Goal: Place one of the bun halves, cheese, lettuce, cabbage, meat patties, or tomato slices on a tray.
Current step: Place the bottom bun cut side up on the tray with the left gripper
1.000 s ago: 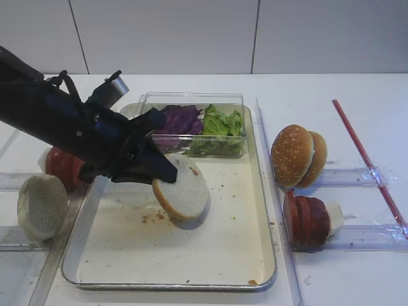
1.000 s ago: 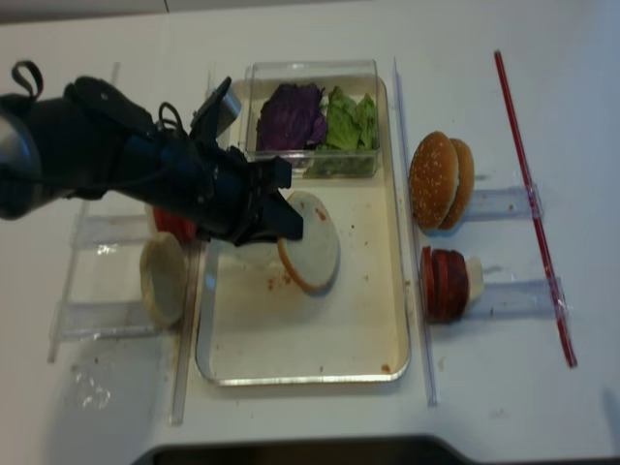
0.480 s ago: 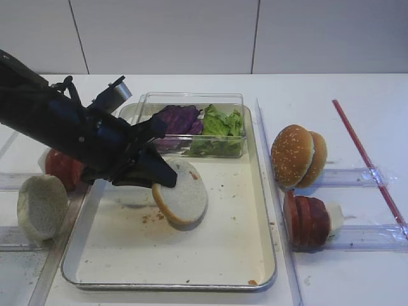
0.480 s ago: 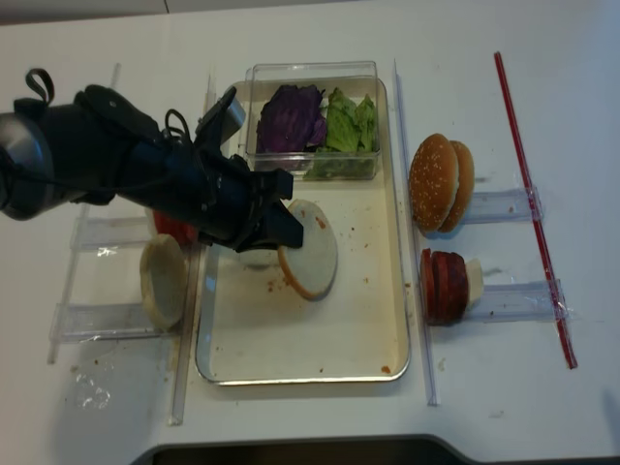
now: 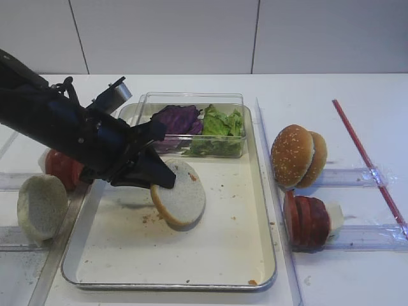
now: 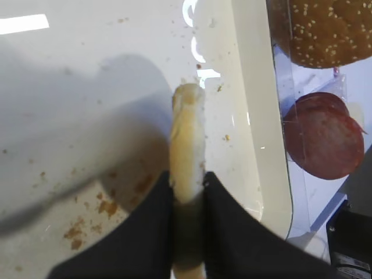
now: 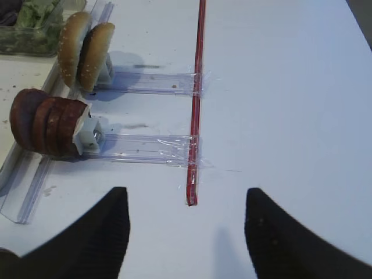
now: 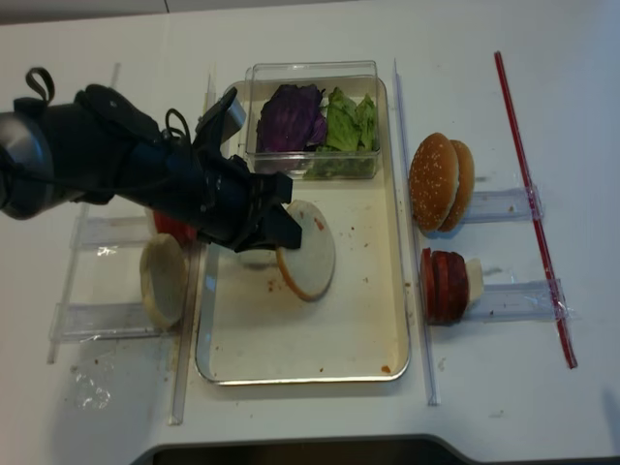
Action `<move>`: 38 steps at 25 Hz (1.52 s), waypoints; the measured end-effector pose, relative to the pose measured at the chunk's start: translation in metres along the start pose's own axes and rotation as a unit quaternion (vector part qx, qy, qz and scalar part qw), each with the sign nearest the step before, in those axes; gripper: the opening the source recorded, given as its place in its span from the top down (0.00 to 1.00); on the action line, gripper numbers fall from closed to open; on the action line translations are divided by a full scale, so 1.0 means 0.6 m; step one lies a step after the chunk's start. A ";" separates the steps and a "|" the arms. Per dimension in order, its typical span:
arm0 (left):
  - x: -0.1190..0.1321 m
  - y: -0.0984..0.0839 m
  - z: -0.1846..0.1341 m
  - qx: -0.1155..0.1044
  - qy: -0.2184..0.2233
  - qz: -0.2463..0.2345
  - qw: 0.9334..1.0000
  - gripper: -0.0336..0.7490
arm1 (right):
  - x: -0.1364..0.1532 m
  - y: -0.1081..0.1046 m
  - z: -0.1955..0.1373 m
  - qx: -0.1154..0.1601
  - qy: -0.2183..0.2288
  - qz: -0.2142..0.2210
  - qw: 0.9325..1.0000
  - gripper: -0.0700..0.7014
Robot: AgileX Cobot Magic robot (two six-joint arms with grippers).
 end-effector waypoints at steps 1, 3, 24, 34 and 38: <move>0.000 0.000 0.000 0.000 -0.001 0.001 1.000 0.87 | 0.000 0.000 0.000 0.000 0.000 0.000 1.000 0.32; 0.000 0.001 0.001 0.000 -0.003 0.002 1.000 0.87 | 0.000 0.000 0.000 0.000 0.000 0.000 1.000 0.32; 0.011 0.005 -0.001 -0.016 -0.026 0.010 0.999 0.87 | 0.000 0.000 0.000 -0.001 0.000 0.000 1.000 0.32; 0.017 0.013 -0.012 -0.030 -0.032 0.012 0.999 0.87 | 0.000 0.000 0.000 -0.001 0.000 0.000 1.000 0.32; 0.017 0.013 -0.011 -0.029 -0.035 0.011 0.999 0.87 | 0.000 0.000 0.000 -0.001 0.000 0.000 1.000 0.32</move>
Point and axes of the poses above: a point on each arm's last joint axis where the gripper is mounted, x pointing out along that axis toward the gripper, y along the wrist's bending axis when the last joint is at zero, z = x × y, the point moved 2 cm from there along x, pointing out along that axis toward the gripper, and after that the axes turned 7 degrees about x, right-handed, at the moved point
